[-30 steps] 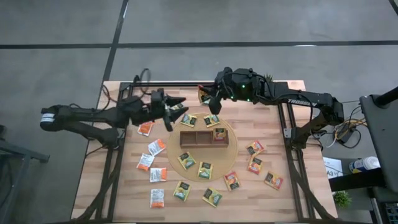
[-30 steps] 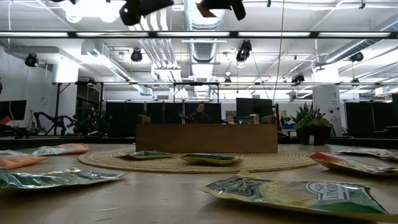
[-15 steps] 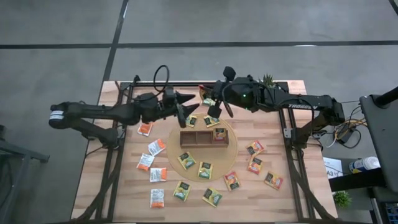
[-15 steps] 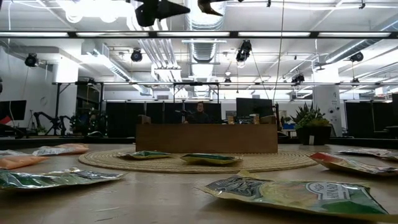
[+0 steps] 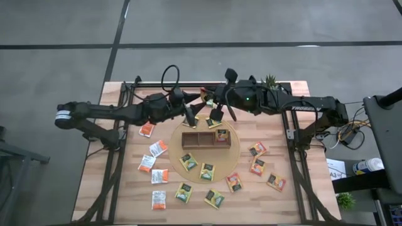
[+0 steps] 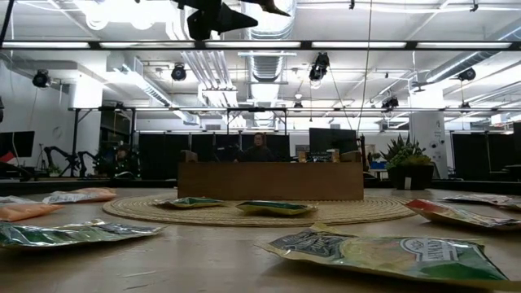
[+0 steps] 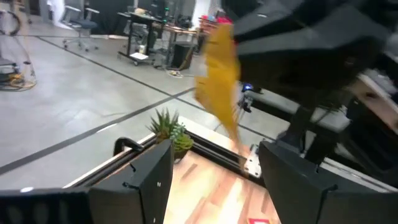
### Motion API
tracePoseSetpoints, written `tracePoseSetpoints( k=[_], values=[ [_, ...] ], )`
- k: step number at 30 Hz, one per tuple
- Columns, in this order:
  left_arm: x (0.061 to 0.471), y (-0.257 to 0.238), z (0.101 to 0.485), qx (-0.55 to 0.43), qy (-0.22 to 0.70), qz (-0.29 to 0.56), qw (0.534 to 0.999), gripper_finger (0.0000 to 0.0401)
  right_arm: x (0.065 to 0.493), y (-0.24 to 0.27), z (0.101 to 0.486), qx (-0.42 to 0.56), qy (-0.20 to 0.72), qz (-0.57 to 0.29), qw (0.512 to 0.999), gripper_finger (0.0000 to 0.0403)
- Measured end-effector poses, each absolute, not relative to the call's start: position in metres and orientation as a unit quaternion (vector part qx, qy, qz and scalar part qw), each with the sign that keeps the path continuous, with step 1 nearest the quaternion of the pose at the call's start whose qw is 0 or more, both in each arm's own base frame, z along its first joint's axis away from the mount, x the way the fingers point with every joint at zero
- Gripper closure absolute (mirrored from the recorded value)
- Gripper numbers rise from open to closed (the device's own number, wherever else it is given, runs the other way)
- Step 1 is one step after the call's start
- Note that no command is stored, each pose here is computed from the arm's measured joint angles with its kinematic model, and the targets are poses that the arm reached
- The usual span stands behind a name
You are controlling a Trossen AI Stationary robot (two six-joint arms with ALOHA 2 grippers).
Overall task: Pick & Place Tea
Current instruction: Put the orange tea bag into the right section of the wooden organizer
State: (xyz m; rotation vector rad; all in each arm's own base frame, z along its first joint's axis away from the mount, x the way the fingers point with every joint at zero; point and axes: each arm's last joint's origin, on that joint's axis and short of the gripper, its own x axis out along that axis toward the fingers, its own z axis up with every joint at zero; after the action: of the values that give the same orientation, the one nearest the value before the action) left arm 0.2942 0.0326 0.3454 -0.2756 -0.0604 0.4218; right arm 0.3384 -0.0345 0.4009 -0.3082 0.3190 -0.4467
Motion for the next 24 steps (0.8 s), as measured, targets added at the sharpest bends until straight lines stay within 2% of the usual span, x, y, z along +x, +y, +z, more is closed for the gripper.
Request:
tracePoseSetpoints(
  k=[7, 17, 24],
  values=[
    [0.2937, 0.0361, 0.3486, -0.142, -0.043, 0.218, 0.965, 0.0172, 0.3385, -0.0331, 0.4010, -0.152, 0.156, -0.218, 0.951, 0.0385],
    [0.2940, 0.0362, 0.3491, -0.144, -0.047, 0.215, 0.965, 0.0205, 0.3386, -0.0333, 0.4015, -0.153, 0.154, -0.219, 0.951, 0.0385],
    [0.2943, 0.0355, 0.3495, -0.160, -0.051, 0.202, 0.965, 0.0206, 0.3388, -0.0336, 0.4024, -0.153, 0.149, -0.224, 0.951, 0.0385]
  ],
)
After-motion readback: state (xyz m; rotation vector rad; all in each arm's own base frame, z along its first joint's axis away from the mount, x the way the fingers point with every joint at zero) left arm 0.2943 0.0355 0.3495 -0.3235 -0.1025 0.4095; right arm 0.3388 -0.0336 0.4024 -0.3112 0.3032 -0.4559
